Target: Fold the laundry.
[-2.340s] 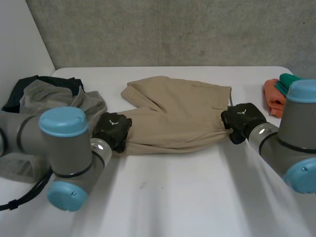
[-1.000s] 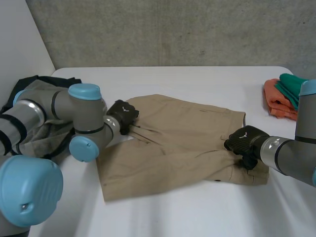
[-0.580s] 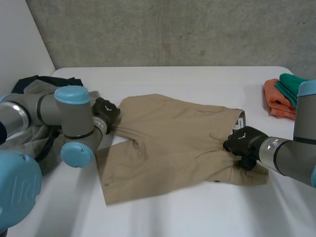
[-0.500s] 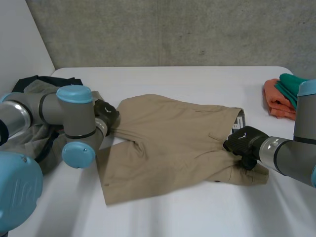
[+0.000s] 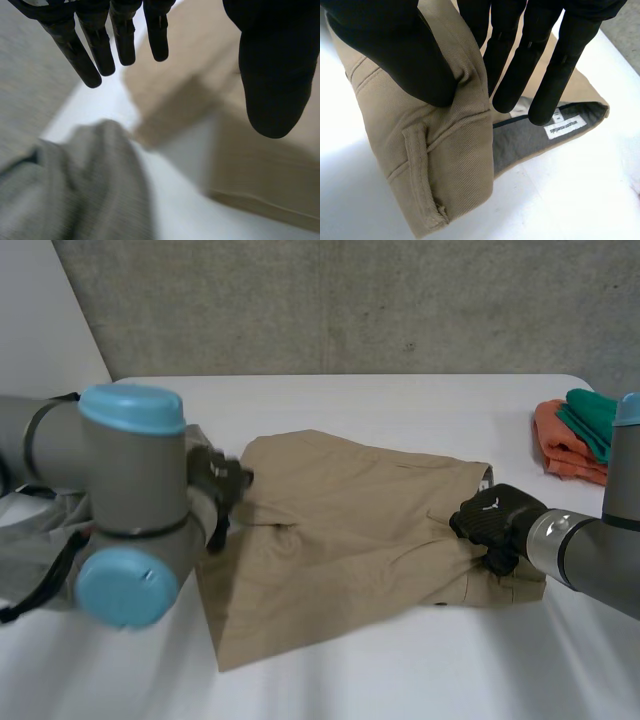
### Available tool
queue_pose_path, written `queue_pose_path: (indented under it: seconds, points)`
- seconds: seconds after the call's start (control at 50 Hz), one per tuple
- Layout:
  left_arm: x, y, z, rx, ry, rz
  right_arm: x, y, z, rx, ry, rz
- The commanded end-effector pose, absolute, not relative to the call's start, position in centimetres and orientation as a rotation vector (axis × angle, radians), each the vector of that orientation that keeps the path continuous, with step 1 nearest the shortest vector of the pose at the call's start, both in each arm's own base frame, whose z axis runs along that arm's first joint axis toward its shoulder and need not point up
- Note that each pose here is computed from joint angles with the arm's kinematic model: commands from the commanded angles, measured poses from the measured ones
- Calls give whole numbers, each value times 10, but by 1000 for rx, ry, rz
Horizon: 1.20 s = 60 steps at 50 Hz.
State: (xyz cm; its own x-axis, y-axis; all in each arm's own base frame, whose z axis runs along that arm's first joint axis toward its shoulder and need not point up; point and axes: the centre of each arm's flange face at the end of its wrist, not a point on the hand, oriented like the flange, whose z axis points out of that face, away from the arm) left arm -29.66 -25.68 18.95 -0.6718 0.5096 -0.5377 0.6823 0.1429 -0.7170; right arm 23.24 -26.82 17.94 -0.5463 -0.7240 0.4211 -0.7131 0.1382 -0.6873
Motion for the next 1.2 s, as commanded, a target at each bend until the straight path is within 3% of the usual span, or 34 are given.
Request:
queue_pose_path:
  seconds: [0.02, 0.1, 0.32, 0.46, 0.54, 0.7, 0.76, 0.84, 1.0, 1.2]
  points:
    - [-275, -174, 165, 1281, 2606, -1241, 232, -270, 184, -1460, 2359, -1437]
    - [-277, -159, 155, 1304, 2670, -1239, 233, -268, 186, -1452, 2353, -1438]
    - [-291, -166, 137, 1278, 2604, -1401, 227, -266, 199, -1362, 2352, -1473]
    - [-279, -156, 166, 1176, 2506, -1507, 221, -264, 203, -1380, 2380, -1438]
    - [-274, -137, 184, 1277, 2440, -1548, 215, -250, 205, -1554, 2368, -1315]
    - [-243, -94, 169, 1647, 2334, -1066, 192, -195, 205, -2074, 2125, -692]
    - [-241, -90, 168, 1678, 2331, -988, 192, -197, 202, -2120, 2085, -676]
    - [-252, -107, 170, 1636, 2319, -1059, 199, -217, 192, -2061, 2161, -812]
    - [-300, -198, 190, 1300, 2189, -1589, 219, -276, 194, -1735, 2336, -1324]
    - [-362, -291, 189, 1121, 1864, -2021, 224, -339, 182, -1476, 2414, -1878]
